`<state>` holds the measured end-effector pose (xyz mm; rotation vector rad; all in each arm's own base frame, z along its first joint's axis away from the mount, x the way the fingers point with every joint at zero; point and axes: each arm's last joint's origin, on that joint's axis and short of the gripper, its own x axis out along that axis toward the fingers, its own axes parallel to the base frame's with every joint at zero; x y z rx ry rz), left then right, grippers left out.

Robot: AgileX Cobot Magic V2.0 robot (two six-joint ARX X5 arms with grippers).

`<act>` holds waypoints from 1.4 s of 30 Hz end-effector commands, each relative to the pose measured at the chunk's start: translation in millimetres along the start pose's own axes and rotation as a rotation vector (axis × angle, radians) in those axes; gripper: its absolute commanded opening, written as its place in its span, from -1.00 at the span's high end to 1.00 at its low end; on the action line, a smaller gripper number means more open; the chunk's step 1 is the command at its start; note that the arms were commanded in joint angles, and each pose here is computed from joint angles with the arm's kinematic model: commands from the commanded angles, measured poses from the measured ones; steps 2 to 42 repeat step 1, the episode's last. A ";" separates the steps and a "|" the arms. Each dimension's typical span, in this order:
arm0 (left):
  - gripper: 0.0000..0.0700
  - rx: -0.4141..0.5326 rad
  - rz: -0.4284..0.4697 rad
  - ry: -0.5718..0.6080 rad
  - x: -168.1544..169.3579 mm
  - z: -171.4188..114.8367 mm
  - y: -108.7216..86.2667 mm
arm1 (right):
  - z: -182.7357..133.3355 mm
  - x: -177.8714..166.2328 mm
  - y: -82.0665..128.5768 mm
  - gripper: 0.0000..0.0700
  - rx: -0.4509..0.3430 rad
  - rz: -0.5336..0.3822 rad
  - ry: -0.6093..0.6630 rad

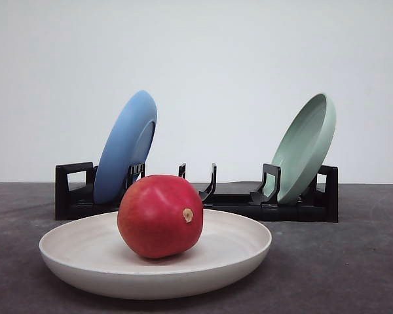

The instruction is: Place pomegranate in white plate

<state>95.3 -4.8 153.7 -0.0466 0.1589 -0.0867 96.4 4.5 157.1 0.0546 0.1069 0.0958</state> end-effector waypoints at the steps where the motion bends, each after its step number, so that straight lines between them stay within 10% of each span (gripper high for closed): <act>1: 0.95 0.007 0.000 -0.008 0.9 -1.4 0.1 | 0.1 0.3 -0.2 0.91 -0.005 -0.004 -0.011; 42: 0.95 0.007 0.000 -0.008 0.9 -1.4 0.1 | 0.1 0.3 -0.2 0.91 -0.005 -0.004 -0.011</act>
